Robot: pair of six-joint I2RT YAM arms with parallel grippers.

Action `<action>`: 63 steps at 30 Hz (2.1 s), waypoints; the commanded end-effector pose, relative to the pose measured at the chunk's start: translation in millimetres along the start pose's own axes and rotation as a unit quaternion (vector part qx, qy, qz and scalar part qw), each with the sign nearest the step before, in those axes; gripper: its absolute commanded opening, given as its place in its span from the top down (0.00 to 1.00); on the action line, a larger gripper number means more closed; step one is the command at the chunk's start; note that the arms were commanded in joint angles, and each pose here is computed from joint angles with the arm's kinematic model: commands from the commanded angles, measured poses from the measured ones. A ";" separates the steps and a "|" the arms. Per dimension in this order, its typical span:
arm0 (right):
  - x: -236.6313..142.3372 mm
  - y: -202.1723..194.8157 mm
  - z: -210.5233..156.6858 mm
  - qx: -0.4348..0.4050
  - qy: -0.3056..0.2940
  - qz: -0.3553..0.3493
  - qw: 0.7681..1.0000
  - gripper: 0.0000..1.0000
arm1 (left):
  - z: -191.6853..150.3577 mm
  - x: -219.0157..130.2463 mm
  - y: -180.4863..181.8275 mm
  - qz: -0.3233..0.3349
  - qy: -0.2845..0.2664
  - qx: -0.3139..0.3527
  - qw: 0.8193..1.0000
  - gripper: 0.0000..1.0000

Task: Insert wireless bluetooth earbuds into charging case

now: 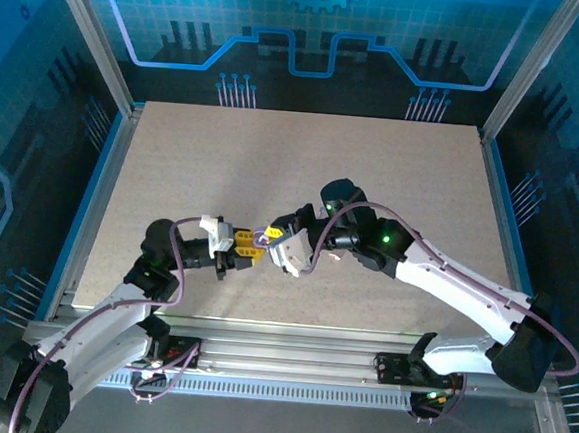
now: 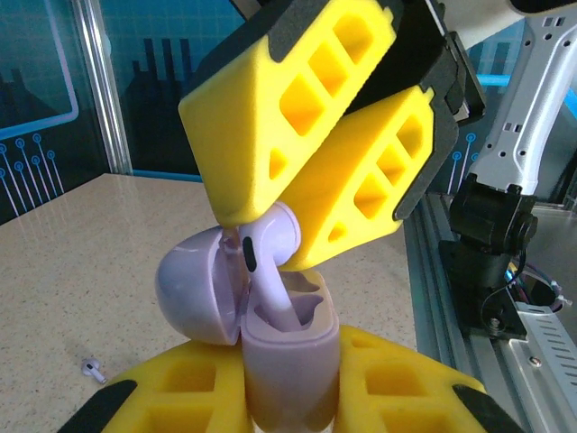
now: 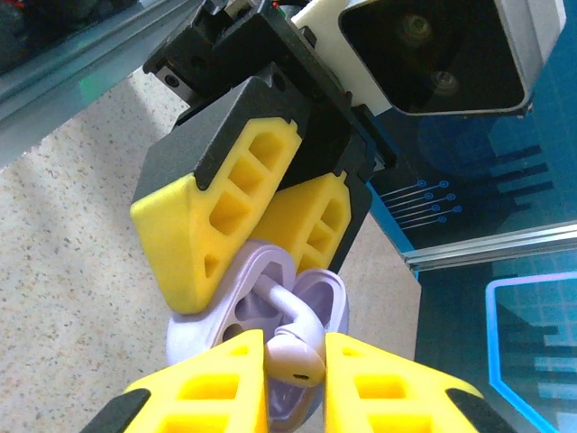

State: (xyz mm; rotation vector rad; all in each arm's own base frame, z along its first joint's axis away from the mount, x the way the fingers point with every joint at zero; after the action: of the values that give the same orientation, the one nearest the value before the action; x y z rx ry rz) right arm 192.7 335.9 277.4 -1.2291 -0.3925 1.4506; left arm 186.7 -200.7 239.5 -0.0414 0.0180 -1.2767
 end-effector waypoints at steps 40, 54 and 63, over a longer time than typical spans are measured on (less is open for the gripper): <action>3.2 49.6 4.3 -0.055 0.045 0.081 0.994 0.84 | 28.3 -3.0 -0.9 0.027 -0.037 0.086 0.995 0.87; 13.6 52.6 0.6 -0.096 0.070 0.074 0.990 0.84 | 21.1 2.4 -10.3 0.023 -0.024 0.194 0.980 0.89; 8.5 60.1 -1.0 -0.123 0.089 0.068 0.986 0.84 | 23.6 0.8 -10.3 0.033 -0.029 0.214 0.976 0.89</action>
State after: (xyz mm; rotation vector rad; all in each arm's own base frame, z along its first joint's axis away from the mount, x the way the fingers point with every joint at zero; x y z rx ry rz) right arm 180.3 334.0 265.2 -1.5223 -0.4656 1.3098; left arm 182.0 -204.7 225.3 0.2292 -0.0983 -1.2217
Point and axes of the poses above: each hand's point on the last joint's axis, 136 mm out from that joint toward the fingers, its own x axis out along the fingers, its own y axis along the line the jaws close on, z = x × y, the point moved 2 cm from there along -x, back along the fingers, and after that the axes turned 3 degrees about -x, right-handed, at the moved point
